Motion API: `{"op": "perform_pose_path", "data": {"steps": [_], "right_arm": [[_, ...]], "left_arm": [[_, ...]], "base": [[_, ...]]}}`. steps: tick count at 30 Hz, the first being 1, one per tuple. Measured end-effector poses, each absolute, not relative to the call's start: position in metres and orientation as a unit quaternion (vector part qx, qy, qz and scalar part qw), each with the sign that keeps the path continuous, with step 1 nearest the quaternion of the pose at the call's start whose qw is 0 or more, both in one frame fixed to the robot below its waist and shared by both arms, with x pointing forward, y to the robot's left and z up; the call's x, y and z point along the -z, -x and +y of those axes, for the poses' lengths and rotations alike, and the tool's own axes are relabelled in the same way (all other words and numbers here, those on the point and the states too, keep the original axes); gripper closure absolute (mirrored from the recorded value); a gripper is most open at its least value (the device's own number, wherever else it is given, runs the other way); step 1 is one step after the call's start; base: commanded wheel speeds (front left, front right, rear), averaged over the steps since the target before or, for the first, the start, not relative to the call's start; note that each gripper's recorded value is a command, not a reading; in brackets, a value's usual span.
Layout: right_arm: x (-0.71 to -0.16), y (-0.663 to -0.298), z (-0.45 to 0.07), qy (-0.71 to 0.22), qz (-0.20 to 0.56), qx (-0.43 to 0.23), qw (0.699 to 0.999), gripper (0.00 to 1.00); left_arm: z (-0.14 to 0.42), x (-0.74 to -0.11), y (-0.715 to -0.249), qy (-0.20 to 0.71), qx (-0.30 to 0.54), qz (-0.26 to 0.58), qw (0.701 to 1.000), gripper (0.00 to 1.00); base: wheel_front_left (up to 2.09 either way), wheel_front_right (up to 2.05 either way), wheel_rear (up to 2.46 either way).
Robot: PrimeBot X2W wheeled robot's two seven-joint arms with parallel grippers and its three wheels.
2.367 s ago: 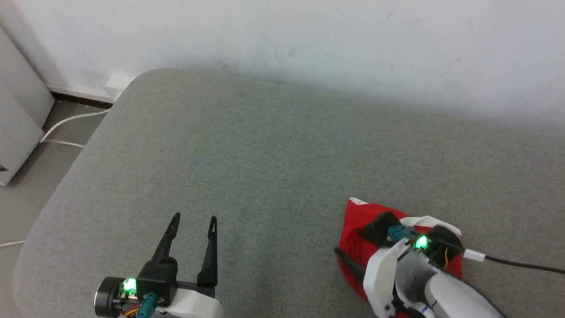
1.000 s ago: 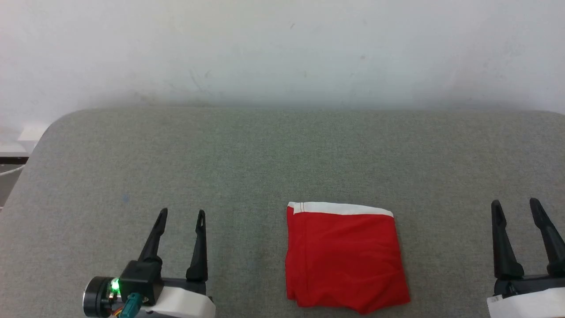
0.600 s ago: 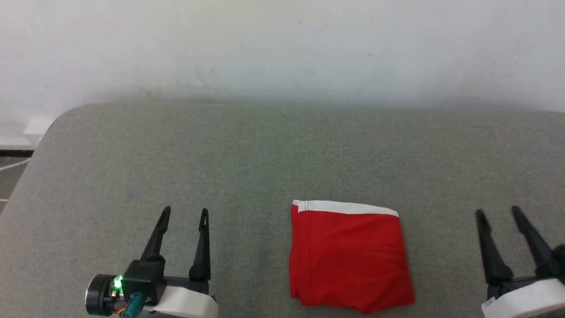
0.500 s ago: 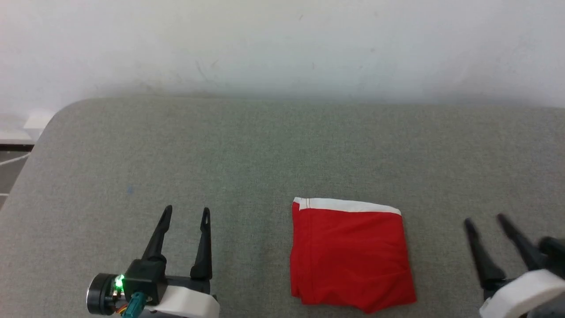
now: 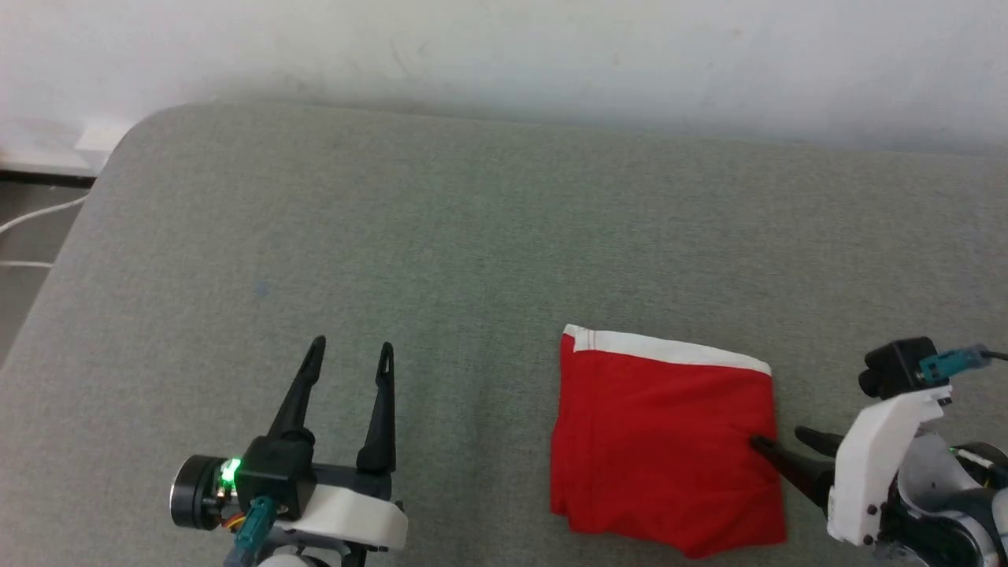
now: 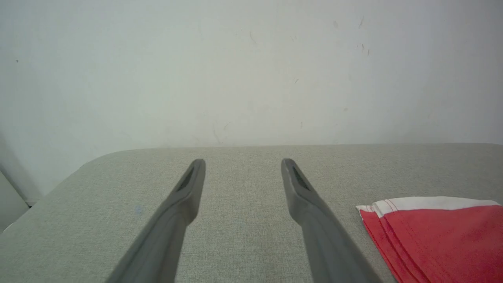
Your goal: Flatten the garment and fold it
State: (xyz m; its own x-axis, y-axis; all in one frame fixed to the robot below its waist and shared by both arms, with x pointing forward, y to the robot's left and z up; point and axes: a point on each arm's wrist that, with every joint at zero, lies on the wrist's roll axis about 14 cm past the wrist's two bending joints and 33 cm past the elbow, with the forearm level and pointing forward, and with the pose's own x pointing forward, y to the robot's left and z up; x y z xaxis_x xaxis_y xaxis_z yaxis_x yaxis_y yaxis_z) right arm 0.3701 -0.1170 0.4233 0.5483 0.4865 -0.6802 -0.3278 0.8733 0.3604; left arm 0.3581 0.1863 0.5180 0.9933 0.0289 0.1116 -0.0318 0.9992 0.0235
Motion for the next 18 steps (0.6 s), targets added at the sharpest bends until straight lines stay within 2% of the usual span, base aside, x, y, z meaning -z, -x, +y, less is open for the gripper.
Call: {"op": "perform_pose_path", "data": {"steps": [6,10,11,12,18], "right_arm": [[-0.392,-0.371,-0.096,-0.080,0.470,-0.247,0.844,0.00],[-0.381,-0.377,-0.086,-0.053,0.476,-0.255,0.840,0.01],[-0.380,-0.380,-0.083,-0.053,0.472,-0.257,0.841,0.55],[-0.380,-0.382,-0.081,-0.051,0.468,-0.259,0.843,1.00],[-0.388,-0.390,-0.083,0.020,0.422,-0.269,0.866,1.00]], "left_arm": [[0.197,-0.514,-0.356,-0.016,-0.034,-0.048,0.998,0.00],[0.203,-0.511,-0.352,-0.019,-0.045,-0.041,0.998,0.00],[0.205,-0.510,-0.351,-0.019,-0.047,-0.040,0.998,0.00],[0.206,-0.510,-0.350,-0.020,-0.049,-0.040,0.998,0.00],[0.199,-0.512,-0.353,-0.017,-0.037,-0.043,0.998,0.00]], "base": [[0.00,0.00,0.00],[0.00,0.00,0.00],[0.00,0.00,0.00],[0.00,0.00,0.00],[0.00,0.00,0.00]]}}
